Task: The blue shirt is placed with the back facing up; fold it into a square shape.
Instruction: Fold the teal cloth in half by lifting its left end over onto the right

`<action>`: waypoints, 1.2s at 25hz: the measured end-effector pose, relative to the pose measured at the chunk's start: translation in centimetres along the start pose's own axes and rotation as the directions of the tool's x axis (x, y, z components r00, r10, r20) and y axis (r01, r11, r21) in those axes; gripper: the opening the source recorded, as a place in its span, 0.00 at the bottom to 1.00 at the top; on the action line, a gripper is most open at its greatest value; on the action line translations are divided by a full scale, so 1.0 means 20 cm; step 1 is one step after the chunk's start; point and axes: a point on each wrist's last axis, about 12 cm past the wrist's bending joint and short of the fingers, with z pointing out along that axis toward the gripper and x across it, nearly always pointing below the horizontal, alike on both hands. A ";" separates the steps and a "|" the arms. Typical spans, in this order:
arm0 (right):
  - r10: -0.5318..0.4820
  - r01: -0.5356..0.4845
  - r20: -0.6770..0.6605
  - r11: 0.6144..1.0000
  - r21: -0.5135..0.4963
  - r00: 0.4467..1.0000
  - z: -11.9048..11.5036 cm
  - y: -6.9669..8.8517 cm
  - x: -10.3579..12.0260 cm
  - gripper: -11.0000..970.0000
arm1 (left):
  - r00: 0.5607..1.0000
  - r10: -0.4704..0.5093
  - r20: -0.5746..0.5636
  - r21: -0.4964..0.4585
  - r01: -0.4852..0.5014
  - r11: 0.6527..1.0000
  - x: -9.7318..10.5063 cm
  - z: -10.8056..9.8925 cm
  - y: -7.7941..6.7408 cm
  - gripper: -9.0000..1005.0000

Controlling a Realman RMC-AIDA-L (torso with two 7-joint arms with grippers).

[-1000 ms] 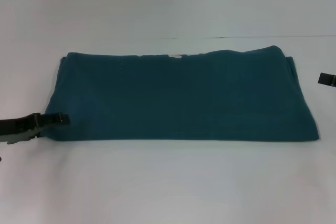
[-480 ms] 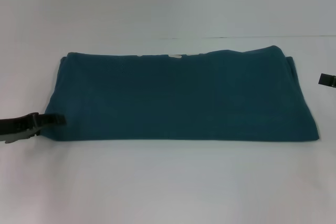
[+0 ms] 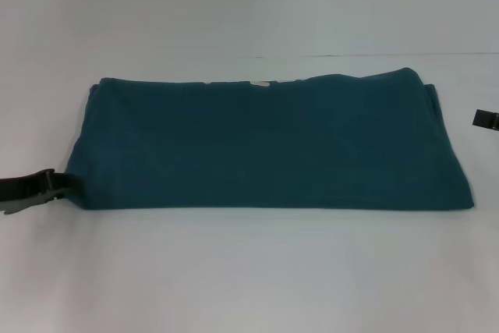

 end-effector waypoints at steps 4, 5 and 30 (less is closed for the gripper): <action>0.000 0.000 -0.001 1.000 -0.002 1.000 0.00 0.00 0.00 0.94 | 1.000 0.000 0.005 -0.015 0.000 1.000 0.00 0.01 0.01 0.36; 0.001 -0.001 -0.001 1.000 -0.002 1.000 0.00 0.00 0.00 0.94 | 1.000 0.001 0.004 -0.016 -0.001 1.000 0.00 0.01 0.00 0.33; 0.008 -0.007 0.012 0.998 -0.064 1.000 0.11 0.07 0.05 0.94 | 0.999 0.003 0.053 -0.066 0.001 0.998 0.05 -0.17 0.16 0.01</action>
